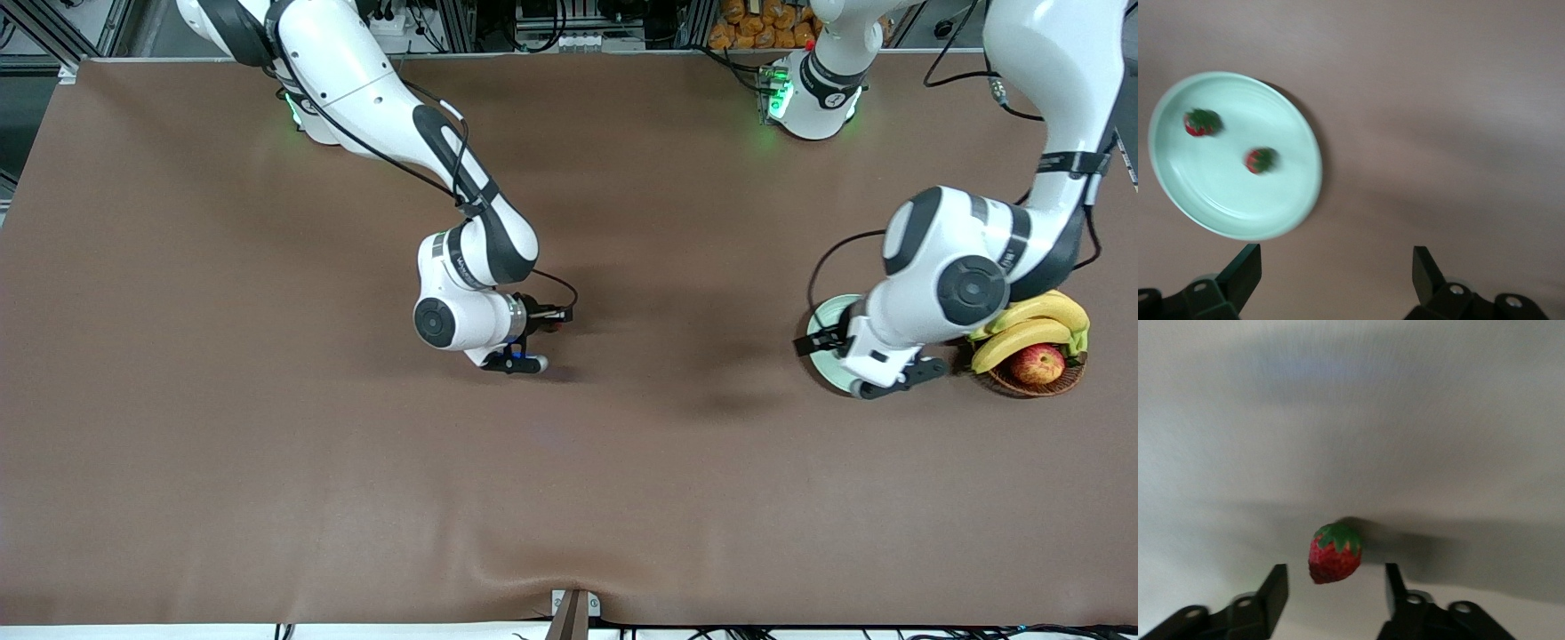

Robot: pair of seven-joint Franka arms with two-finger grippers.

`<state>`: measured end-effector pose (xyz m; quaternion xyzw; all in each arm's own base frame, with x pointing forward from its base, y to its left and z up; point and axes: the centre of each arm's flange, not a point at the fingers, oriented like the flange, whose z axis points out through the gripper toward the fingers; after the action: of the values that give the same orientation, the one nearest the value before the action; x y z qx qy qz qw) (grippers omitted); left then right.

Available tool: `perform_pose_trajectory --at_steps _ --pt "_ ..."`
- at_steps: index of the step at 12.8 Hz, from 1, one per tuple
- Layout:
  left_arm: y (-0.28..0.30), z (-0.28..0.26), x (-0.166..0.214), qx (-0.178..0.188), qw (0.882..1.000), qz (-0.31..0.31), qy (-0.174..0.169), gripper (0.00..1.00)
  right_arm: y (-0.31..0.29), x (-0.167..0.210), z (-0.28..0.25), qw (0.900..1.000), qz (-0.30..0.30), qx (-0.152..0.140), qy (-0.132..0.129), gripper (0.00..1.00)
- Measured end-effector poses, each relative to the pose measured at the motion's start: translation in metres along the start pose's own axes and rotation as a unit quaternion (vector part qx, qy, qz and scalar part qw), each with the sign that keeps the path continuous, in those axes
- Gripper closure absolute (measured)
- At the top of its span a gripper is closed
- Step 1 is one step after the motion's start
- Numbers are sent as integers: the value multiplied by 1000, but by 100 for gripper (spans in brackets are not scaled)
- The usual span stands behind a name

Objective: Collect all strawberries into plate
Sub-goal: 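Set the third strawberry at table middle with the right gripper, then grasp the third strawberry with the left gripper while the right arm withdraws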

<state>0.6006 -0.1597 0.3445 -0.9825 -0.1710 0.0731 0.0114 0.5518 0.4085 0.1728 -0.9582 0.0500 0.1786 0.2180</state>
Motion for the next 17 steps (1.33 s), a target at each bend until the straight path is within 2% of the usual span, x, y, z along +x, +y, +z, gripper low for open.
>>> perform_pose_trajectory --at_steps 2,3,7,8,10,12,15,17 --pt "47 -4 -28 -6 1000 -30 2 0 8 14 -45 1000 9 13 10 8" --pt "70 -4 -42 -8 999 -45 3 0 15 19 -82 1000 15 21 4 2" --pt "138 7 -76 -20 995 -97 -10 0 93 9 -284 996 56 55 -28 2" --pt "156 13 -83 -24 993 -112 -17 0 122 -1 -327 996 66 54 -34 1" --pt "197 26 -98 -37 988 -145 -28 0 174 -17 -391 996 82 14 -16 0" --pt "232 47 -108 -49 982 -183 -17 0 197 -34 -438 996 83 -38 23 0" --pt "279 76 -136 -75 972 -224 13 0 184 -71 -486 988 57 -120 73 0" --pt "306 89 -158 -93 965 -246 13 0 170 -101 -514 977 23 -185 105 0"
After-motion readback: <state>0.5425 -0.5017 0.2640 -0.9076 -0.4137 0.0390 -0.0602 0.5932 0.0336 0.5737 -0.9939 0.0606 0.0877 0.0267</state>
